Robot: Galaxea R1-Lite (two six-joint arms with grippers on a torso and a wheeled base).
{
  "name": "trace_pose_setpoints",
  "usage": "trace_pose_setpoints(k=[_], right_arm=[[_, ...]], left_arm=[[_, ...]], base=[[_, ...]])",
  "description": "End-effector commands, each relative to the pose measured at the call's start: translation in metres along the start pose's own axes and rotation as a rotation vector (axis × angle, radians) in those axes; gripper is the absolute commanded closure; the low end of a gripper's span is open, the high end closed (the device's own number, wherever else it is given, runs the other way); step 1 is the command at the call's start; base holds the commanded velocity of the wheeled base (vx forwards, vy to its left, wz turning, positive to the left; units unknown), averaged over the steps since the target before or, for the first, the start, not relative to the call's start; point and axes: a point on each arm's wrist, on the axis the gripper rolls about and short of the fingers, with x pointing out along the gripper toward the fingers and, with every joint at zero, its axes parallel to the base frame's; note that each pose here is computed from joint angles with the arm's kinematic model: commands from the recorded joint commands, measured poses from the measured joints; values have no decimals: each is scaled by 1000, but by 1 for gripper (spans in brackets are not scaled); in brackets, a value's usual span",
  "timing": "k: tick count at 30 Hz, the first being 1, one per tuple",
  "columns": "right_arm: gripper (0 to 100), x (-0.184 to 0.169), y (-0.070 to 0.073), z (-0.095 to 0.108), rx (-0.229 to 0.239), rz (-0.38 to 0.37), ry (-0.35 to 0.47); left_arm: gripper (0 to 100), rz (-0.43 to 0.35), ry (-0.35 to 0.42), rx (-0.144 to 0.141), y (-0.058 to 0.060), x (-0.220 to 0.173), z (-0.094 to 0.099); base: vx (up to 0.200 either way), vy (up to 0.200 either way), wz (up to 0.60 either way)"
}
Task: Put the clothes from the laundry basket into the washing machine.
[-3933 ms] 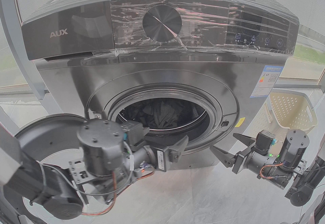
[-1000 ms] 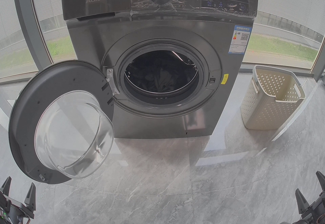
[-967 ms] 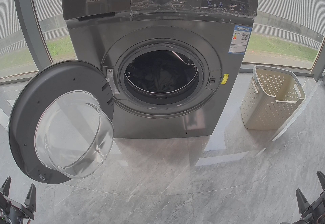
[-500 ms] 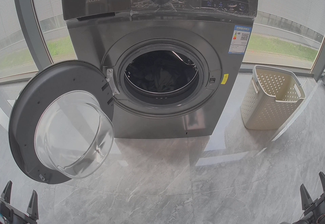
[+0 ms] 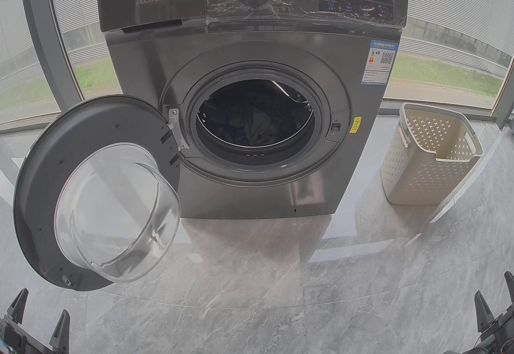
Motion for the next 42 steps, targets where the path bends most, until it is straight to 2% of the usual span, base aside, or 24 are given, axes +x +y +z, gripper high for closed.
trace_pose_setpoints(k=[1, 5, 10, 19, 23, 27, 37, 42], right_arm=[[0, 0, 0, -3, 0, 2, 0], [0, 0, 0, -3, 0, 2, 0], [0, 0, 0, -3, 0, 2, 0], [0, 0, 0, -3, 0, 2, 0], [0, 0, 0, -3, 0, 2, 0], [0, 0, 0, -3, -2, 2, 0], [0, 0, 0, -3, -2, 2, 0], [0, 0, 0, -3, 0, 2, 0]], left_arm=[[0, 7, -6, -14, 0, 0, -4], [0, 27, -7, -21, 1, 0, -3], [0, 27, -7, -15, 0, 0, -3], [0, 20, -5, -4, 0, 0, -4], [0, 19, -7, -12, 0, 0, -3], [0, 17, -7, -6, 0, 0, -3], [0, 17, -7, -12, 0, 0, -3], [0, 19, -7, -11, 0, 0, -3]], base=[[0, 0, 0], [0, 0, 0], [-120, 0, 0], [0, 0, 0], [0, 200, 0], [0, 200, 0], [0, 200, 0], [0, 0, 0]])
